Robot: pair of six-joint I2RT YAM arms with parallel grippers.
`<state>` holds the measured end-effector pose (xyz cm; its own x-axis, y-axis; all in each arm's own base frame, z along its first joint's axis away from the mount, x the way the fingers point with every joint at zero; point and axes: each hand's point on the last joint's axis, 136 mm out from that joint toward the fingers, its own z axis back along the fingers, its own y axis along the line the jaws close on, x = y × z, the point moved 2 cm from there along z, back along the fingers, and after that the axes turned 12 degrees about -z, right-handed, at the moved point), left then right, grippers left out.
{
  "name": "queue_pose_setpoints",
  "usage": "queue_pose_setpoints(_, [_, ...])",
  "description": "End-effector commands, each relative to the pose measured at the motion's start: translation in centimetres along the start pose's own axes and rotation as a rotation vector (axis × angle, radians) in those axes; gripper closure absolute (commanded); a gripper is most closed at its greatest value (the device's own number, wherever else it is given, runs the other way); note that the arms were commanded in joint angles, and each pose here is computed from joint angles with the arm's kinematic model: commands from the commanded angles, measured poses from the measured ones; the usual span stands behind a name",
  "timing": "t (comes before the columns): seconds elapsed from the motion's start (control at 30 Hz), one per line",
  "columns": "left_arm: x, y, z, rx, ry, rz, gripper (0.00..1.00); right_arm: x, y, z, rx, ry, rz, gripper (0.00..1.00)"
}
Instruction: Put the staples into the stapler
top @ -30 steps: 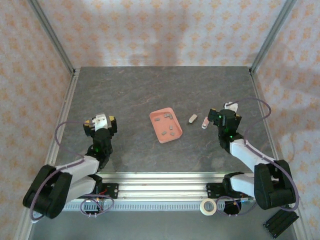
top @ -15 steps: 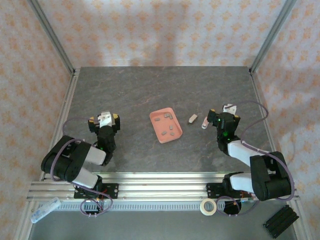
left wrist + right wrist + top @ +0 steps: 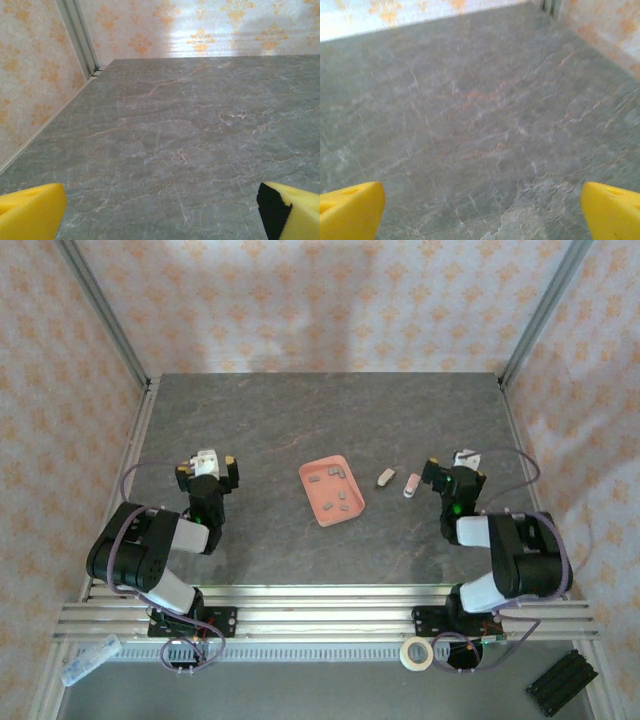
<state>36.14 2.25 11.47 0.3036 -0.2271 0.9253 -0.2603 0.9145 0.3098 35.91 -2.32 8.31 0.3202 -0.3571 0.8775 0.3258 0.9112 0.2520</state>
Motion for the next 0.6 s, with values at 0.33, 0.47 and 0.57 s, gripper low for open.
queue_pose_setpoints(0.33, [-0.6, -1.1, -1.6, -0.194, 0.086, 0.039, 0.00, 1.2, 2.0, -0.8, 0.131, 0.022, 0.018, 0.00])
queue_pose_setpoints(0.47, [-0.7, -0.9, -1.7, -0.218, 0.079, 0.062, 0.00, 1.2, 2.1, -0.8, 0.157, 0.035, 0.009, 0.00])
queue_pose_setpoints(0.57, [-0.7, -0.4, -1.7, -0.185, 0.078, 0.069, 0.00, 1.6, 1.0, -1.2, 0.080, 0.021, -0.018, 0.00])
